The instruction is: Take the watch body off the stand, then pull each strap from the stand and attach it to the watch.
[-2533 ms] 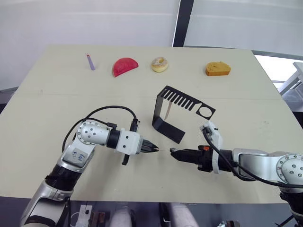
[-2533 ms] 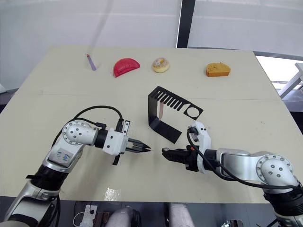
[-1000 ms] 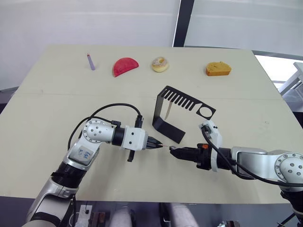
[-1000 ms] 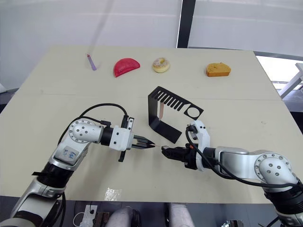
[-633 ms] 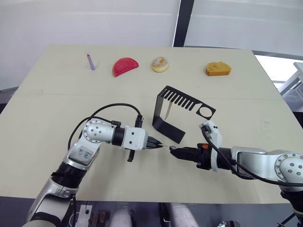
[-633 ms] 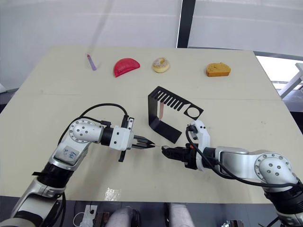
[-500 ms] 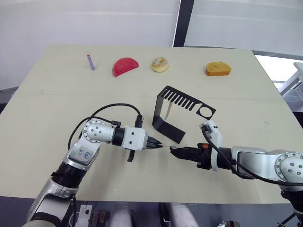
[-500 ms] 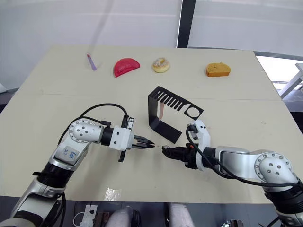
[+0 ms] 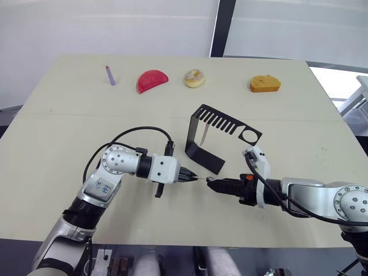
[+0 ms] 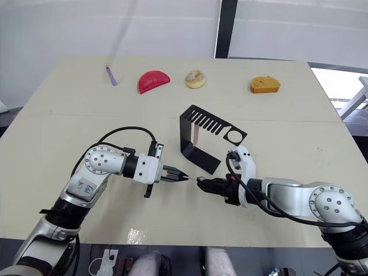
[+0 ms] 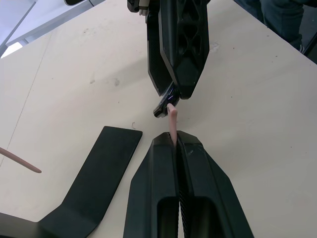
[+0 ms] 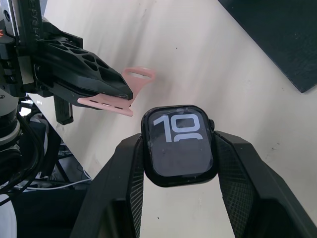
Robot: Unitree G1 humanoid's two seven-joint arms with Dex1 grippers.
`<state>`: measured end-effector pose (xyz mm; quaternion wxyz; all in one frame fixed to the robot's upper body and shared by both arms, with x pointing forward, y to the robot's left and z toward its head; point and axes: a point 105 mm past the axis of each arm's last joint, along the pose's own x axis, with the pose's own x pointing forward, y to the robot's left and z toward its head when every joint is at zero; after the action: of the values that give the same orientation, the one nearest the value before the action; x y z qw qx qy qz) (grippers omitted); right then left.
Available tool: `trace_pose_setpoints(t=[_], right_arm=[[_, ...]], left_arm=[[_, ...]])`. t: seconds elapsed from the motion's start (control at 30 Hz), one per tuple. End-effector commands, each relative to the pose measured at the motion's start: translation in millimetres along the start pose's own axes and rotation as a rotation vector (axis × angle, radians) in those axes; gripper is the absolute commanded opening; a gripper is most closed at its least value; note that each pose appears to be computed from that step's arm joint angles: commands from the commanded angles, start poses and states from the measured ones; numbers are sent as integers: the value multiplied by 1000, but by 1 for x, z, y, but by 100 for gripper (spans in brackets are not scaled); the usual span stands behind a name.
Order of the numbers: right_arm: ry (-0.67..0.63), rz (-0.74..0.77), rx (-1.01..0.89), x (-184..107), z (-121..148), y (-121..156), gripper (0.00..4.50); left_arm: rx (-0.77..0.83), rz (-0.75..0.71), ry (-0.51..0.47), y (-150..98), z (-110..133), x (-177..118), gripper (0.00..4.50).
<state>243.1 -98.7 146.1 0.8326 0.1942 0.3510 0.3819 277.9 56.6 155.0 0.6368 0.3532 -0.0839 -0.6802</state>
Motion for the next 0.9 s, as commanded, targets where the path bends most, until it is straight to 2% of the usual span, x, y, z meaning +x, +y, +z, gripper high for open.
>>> trace_pose_setpoints(t=[0.03,0.9], right_arm=[[-28,41,-19,-4,8,9,160],[-24,36,-33,-9,7,9,160]], left_arm=[[17,2,-10,0,4,0,0],[22,29,-9,6,3,0,0]])
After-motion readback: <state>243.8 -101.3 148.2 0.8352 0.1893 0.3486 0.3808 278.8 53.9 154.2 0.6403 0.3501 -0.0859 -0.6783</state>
